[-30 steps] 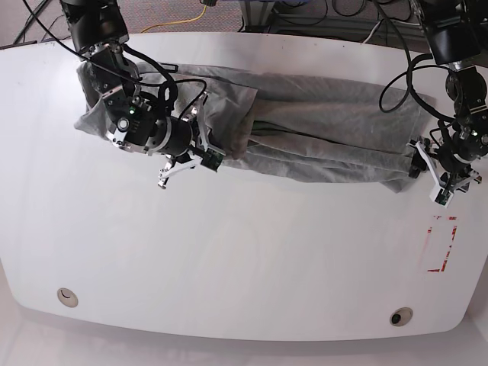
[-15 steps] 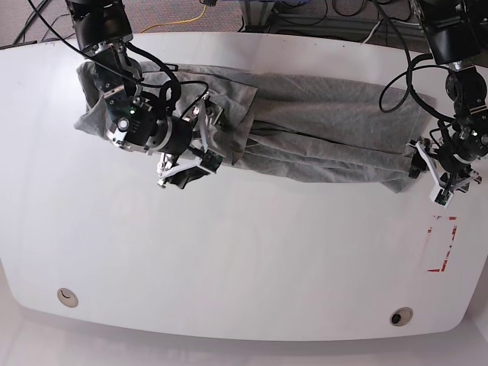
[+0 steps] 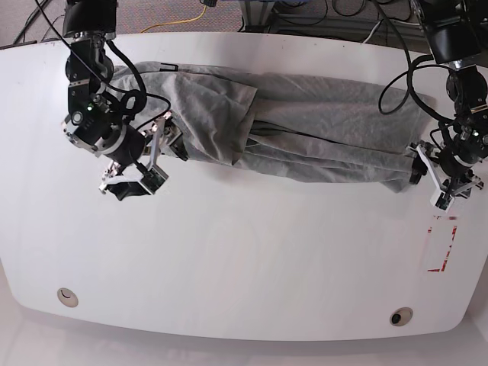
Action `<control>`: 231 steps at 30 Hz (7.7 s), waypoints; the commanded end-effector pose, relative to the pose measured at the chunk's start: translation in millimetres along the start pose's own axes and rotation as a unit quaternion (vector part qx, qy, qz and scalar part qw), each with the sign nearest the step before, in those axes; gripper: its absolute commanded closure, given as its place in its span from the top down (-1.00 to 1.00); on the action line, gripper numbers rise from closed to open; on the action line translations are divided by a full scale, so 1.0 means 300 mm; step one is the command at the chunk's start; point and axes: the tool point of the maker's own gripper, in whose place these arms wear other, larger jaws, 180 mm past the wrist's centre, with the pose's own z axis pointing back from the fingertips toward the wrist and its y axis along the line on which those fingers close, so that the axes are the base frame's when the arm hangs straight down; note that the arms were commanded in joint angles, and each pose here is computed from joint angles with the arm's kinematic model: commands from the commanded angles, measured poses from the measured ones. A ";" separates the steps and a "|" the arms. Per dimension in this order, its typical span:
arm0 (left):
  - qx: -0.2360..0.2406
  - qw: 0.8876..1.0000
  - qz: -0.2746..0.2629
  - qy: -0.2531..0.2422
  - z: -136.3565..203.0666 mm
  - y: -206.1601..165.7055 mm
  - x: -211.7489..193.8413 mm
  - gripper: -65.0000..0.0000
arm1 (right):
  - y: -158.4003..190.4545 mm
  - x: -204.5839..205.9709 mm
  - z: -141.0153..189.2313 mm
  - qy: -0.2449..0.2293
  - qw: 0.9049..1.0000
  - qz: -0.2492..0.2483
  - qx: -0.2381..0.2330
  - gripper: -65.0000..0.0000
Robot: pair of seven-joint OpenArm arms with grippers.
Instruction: Layout the t-shirt on the table in an organized manner, then fold the t-shirt properly
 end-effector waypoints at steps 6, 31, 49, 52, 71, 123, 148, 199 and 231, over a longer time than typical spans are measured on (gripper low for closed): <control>0.007 0.998 -0.002 -0.059 0.025 -0.015 0.125 0.18 | 0.068 0.070 0.036 -0.089 0.991 -0.090 0.042 -0.78; 0.000 0.996 0.003 -0.090 0.032 -0.076 0.188 0.18 | 0.334 -0.047 -0.206 -0.069 0.954 -0.231 0.177 -0.99; 0.030 0.994 0.012 -0.104 0.080 -0.011 0.206 0.18 | 0.267 0.099 -0.116 -0.087 0.974 -0.138 0.154 -0.98; 0.034 0.993 0.012 -0.111 0.082 0.003 0.227 0.18 | 0.257 0.167 -0.071 -0.100 0.979 -0.104 0.142 -0.98; 0.035 0.999 -0.009 0.003 0.106 -0.018 0.040 0.20 | 0.294 0.156 -0.071 -0.090 0.979 -0.109 0.148 -0.98; 0.006 0.993 -0.042 0.108 0.018 -0.019 -0.137 0.65 | 0.293 0.150 -0.073 -0.088 0.979 -0.111 0.148 -0.98; 0.000 0.988 -0.074 0.137 -0.029 -0.040 -0.147 -0.51 | 0.214 0.105 -0.055 -0.085 0.980 -0.140 0.112 -0.98; 0.057 0.985 -0.128 0.097 0.194 -0.048 -0.115 -1.00 | 0.223 0.067 -0.085 -0.068 0.978 -0.156 0.123 -0.98; 0.017 0.975 -0.070 0.209 0.184 -0.075 -0.432 -0.73 | 0.225 0.059 -0.082 -0.065 0.978 -0.155 0.123 -0.98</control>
